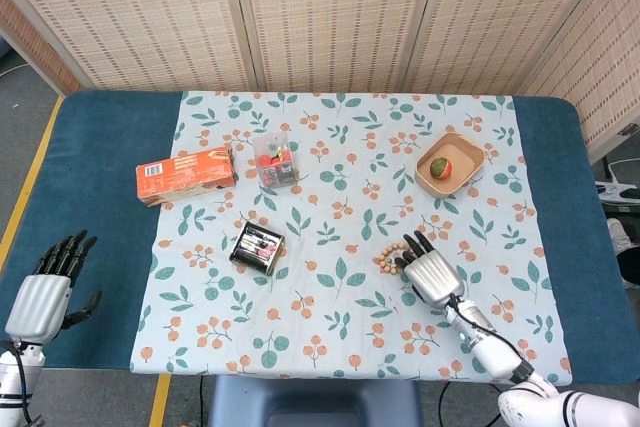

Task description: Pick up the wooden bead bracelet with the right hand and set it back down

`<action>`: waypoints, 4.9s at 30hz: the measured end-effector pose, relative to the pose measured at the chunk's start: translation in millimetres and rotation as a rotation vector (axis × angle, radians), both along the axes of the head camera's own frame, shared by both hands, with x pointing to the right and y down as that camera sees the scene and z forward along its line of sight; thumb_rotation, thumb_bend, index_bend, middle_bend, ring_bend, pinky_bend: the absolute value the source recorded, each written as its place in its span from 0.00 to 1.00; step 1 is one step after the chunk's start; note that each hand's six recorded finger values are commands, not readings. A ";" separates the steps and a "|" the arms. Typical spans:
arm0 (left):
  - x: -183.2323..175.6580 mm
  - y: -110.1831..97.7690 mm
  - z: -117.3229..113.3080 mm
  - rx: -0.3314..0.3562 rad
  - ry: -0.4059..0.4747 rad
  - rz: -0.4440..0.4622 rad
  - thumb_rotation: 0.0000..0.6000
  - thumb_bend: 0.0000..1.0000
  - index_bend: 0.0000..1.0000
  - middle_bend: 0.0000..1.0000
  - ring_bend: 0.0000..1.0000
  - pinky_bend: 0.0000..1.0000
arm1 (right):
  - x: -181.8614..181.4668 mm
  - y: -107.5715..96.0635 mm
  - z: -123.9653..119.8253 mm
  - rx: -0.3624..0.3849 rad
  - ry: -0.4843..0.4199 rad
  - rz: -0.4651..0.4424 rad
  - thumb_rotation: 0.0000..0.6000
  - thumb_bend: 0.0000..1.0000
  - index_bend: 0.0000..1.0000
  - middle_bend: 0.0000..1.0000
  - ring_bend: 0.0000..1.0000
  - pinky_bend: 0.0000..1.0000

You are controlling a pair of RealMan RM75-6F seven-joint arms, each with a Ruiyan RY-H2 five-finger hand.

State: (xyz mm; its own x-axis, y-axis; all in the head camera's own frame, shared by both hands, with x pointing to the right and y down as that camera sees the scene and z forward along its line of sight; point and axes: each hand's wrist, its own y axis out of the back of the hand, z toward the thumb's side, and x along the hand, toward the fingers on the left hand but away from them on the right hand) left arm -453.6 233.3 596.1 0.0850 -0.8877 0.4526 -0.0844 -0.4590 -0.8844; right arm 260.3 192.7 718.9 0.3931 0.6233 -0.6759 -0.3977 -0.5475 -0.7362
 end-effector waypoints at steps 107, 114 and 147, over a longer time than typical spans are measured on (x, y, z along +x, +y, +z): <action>-4.5 -1.4 11.4 -0.036 -0.035 -0.029 1.00 0.41 0.00 0.00 0.00 0.15 | -19.8 17.0 -25.3 -1.081 -1.093 1.134 0.23 0.57 0.58 0.60 0.21 0.01; -3.6 -1.6 11.9 -0.036 -0.035 -0.025 1.00 0.42 0.00 0.00 0.00 0.15 | -8.6 16.6 -22.5 -1.054 -1.105 1.175 0.33 0.64 0.61 0.62 0.21 0.01; -2.4 -2.5 12.2 -0.034 -0.029 -0.022 1.00 0.42 0.00 0.00 0.00 0.15 | -7.1 17.1 -23.0 -1.024 -1.064 1.126 0.33 0.36 0.49 0.62 0.22 0.01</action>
